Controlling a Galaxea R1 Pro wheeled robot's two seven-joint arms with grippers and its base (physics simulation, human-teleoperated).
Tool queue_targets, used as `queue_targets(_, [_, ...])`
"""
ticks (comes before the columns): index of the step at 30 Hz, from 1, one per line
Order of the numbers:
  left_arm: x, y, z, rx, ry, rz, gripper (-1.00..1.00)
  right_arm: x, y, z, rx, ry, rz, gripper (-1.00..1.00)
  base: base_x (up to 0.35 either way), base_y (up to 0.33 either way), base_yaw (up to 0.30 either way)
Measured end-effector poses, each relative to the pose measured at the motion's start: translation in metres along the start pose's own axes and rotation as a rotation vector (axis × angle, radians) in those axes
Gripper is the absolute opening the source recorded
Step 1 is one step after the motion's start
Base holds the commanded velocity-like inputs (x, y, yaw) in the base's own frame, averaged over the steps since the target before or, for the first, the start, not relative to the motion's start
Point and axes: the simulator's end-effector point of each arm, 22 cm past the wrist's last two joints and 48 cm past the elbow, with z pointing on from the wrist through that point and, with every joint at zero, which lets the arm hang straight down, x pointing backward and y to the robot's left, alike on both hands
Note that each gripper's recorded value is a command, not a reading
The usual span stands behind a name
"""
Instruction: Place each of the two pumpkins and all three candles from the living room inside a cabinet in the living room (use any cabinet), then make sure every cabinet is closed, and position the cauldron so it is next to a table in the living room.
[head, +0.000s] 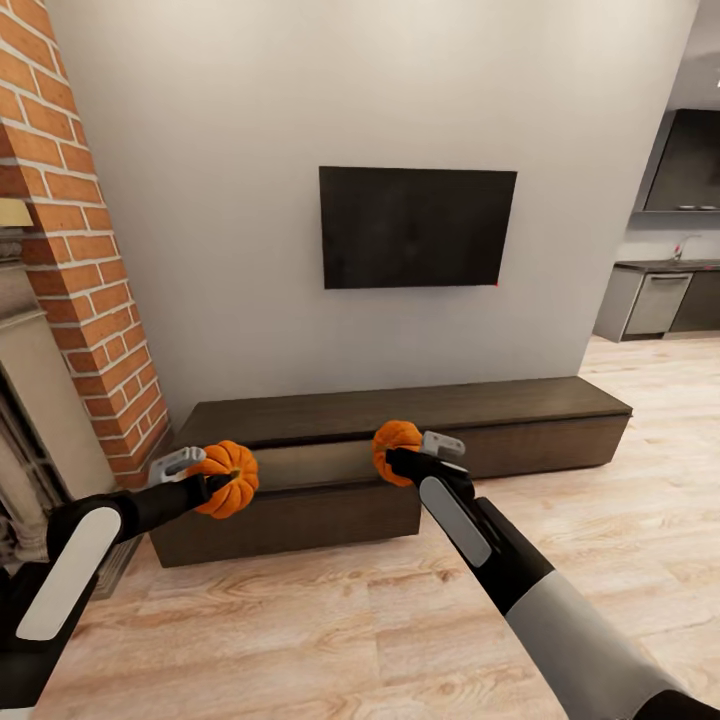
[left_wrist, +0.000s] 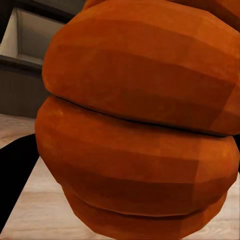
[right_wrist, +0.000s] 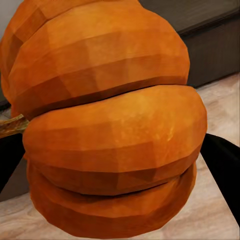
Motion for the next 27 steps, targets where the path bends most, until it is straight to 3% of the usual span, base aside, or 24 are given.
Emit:
queue_targets(7, [0.001, -0.002, 0.000, 0.004, 0.001, -0.002, -1.00, 0.000, 0.011, -0.002, -0.018, -0.005, 0.000, -1.00, 0.201, 0.037, 0.000])
queue_targets(12, [0.001, -0.003, 0.001, 0.007, 0.000, -0.004, -1.00, -0.002, 0.016, -0.003, -0.011, -0.020, -0.026, -1.00, 0.120, 0.004, 0.000])
queue_targets(27, [0.002, -0.004, 0.001, 0.008, 0.002, -0.002, -1.00, -0.001, 0.019, -0.004, -0.016, -0.019, -0.028, -1.00, 0.289, 0.000, 0.000])
